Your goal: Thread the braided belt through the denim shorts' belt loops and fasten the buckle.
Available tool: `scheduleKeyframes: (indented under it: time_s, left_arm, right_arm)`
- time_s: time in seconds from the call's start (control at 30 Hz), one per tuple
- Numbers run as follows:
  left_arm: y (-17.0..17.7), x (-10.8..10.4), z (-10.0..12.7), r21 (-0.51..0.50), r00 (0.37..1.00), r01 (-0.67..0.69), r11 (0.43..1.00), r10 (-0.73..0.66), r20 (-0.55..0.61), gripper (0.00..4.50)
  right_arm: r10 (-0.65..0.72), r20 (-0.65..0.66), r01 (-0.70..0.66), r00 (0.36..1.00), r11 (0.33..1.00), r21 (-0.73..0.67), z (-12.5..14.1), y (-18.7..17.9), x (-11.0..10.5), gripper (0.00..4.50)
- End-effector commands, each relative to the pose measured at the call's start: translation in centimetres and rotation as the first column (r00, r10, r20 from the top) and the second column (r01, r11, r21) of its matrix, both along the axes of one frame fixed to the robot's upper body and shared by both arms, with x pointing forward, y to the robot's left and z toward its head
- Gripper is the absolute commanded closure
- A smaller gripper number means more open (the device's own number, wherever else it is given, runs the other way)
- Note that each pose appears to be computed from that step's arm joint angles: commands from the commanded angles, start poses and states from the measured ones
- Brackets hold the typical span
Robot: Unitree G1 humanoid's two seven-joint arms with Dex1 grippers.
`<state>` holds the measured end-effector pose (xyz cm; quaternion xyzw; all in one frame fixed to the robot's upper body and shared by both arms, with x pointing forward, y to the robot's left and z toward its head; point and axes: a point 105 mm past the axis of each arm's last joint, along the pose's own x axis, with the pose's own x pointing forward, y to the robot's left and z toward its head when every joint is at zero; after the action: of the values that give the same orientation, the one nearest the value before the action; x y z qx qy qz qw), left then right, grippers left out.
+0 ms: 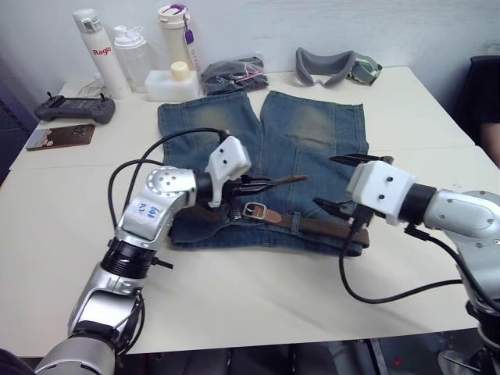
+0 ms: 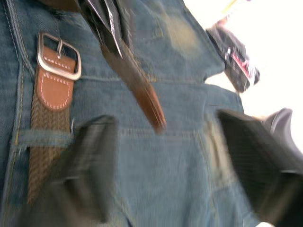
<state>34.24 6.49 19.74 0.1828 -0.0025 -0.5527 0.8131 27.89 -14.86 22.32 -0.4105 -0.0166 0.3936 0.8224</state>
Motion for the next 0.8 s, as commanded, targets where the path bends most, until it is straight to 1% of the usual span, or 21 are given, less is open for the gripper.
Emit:
scheduleKeyframes:
  time_s: [0.03,0.13,0.37,0.47,0.6,0.73,0.8]
  left_arm:
    - [3.0,0.3,0.6,0.006,0.998,-0.058,0.998,0.058,-0.005,4.50]
    - [5.0,0.0,-0.2,0.057,0.996,-0.086,0.995,0.087,-0.025,4.50]
    - [5.7,-0.4,-1.1,0.072,0.993,-0.102,0.992,0.106,-0.048,4.50]
    - [5.8,-0.6,-1.4,0.081,0.992,-0.106,0.991,0.111,-0.053,4.50]
    - [6.2,-0.9,-1.7,0.079,0.988,-0.124,0.989,0.130,-0.078,4.50]
    - [6.8,-1.2,-1.8,0.066,0.981,-0.146,0.987,0.153,-0.117,4.50]
    - [7.1,-1.4,-2.0,0.076,0.979,-0.151,0.986,0.160,-0.124,4.50]
  right_arm:
    - [0.042,-0.095,-0.043,0.995,0.999,-0.011,-1.2,0.5,-1.5,0.04]
    - [0.074,-0.107,-0.077,0.992,0.997,-0.029,-2.9,2.0,-1.7,0.04]
    - [0.086,-0.083,-0.084,0.993,0.996,0.020,-5.0,4.4,-0.7,0.04]
    - [0.078,-0.065,-0.076,0.995,0.997,0.034,-5.4,5.1,-0.2,0.04]
    - [0.033,-0.028,-0.032,0.999,0.999,0.026,-6.1,5.5,1.3,0.04]
    - [0.024,-0.028,-0.023,0.999,0.999,0.035,-6.8,5.9,1.7,0.04]
    - [0.027,-0.030,-0.025,0.999,0.998,0.056,-6.8,6.4,1.8,0.04]
